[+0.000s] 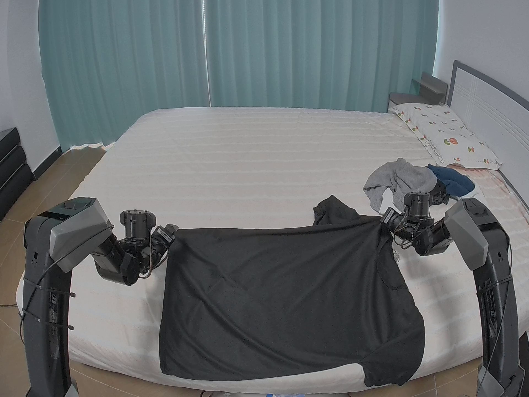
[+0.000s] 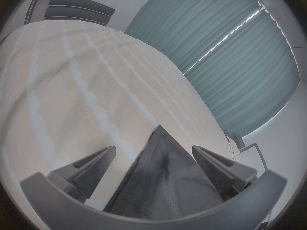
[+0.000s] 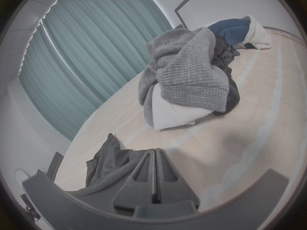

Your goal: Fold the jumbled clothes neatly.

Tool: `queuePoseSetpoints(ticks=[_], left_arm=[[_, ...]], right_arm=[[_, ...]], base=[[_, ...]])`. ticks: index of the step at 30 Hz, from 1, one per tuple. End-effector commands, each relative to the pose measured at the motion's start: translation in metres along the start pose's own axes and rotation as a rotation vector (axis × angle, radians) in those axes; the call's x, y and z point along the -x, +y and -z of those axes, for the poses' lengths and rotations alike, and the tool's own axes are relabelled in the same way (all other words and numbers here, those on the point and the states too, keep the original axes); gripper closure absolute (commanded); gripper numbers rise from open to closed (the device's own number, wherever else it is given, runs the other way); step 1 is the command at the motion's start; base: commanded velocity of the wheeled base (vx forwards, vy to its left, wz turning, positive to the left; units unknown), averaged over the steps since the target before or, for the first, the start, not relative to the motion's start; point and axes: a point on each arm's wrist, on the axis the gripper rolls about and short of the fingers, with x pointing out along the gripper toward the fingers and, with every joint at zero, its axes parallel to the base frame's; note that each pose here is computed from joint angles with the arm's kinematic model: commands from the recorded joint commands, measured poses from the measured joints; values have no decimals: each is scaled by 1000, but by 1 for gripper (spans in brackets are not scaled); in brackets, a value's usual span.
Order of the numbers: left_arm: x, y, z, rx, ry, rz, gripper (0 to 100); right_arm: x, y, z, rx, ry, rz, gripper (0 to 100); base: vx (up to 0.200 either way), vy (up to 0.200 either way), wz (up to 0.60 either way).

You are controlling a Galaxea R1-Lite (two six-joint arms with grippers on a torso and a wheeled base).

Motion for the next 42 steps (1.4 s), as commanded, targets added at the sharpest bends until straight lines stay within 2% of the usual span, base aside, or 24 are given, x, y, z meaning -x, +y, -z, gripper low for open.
queuePoseSetpoints(ticks=[1, 12, 13, 18, 22, 26, 28, 31, 34, 36, 38, 40, 42], left_arm=[[0, 0, 0, 1, -1, 1, 0], [0, -1, 0, 1, -1, 1, 0], [0, -1, 0, 1, -1, 1, 0], [3, -2, -2, 4, 1, 5, 0], [11, 2, 1, 1, 15, -13, 0], [30, -8, -9, 7, 3, 22, 0], [37, -11, -11, 7, 10, 33, 0], [52, -16, -12, 0, 30, 45, 0], [60, -18, -10, -3, 41, 42, 0], [82, -9, 0, -14, 78, 7, 0], [93, -6, 3, -18, 94, 3, 0], [118, 2, 19, -31, 177, 2, 0], [131, 7, 28, -40, 215, -5, 0]], right_arm=[[0, -6, -6, -6, -14, 12, 100], [1, 0, -4, -3, -12, 4, 100], [2, 0, -4, -3, -12, 4, 0], [20, 9, -14, -22, -14, 5, 0], [66, 14, -25, -25, 28, -20, 0], [114, 19, -27, -35, 55, -64, 0], [135, 19, -23, -38, 80, -72, 0], [187, 18, -8, -42, 169, -95, 0], [211, 16, 3, -45, 211, -97, 0], [239, 10, 17, -45, 249, -92, 0], [248, 8, 22, -47, 259, -98, 0], [263, 0, 33, -46, 281, -113, 0], [269, -3, 40, -47, 284, -121, 0]], base=[[0, 0, 0], [0, 0, 0], [0, 0, 0], [0, 0, 0], [0, 0, 0], [0, 0, 0], [0, 0, 0], [0, 0, 0], [0, 0, 0], [0, 0, 0], [-200, 0, 0], [-200, 0, 0], [-200, 0, 0]])
